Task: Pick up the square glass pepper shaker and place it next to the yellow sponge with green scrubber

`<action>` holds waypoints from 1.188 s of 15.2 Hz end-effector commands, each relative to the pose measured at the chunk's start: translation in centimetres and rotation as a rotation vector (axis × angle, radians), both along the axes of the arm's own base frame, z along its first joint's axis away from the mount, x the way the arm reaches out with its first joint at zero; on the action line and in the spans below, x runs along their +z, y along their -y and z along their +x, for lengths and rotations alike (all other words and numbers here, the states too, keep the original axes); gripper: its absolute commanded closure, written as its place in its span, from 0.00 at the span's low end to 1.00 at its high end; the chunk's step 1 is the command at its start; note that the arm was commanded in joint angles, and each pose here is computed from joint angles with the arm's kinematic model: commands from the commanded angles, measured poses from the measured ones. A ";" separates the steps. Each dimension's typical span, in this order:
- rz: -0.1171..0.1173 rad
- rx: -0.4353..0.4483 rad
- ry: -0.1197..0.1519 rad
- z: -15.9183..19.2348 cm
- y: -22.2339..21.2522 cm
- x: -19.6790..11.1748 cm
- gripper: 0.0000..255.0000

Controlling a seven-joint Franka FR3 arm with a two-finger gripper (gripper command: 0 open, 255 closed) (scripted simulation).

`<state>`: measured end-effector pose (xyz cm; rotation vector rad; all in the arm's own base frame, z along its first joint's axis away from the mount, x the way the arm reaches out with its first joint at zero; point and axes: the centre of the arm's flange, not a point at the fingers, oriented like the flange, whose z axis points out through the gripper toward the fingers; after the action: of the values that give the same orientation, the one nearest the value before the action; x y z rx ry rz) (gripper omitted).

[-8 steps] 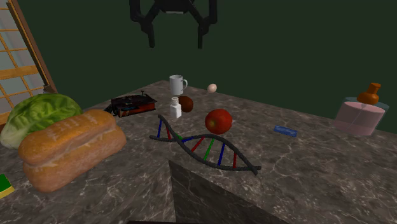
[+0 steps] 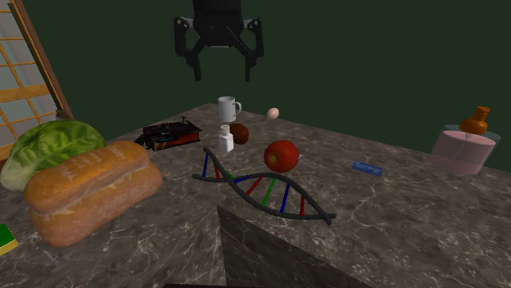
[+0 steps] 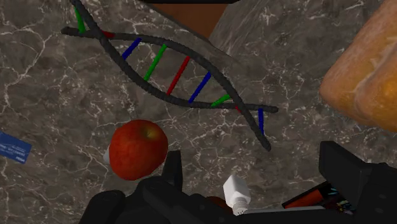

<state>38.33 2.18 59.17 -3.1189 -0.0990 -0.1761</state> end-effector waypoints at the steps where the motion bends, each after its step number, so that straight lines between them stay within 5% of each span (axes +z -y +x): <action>1: -0.005 -0.012 -0.003 2.1 -0.8 -1.5 0.00; 18: -0.048 -0.109 -0.042 20.3 -5.7 -14.7 0.00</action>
<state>57.52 7.64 45.32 -3.1734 0.0595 -0.1131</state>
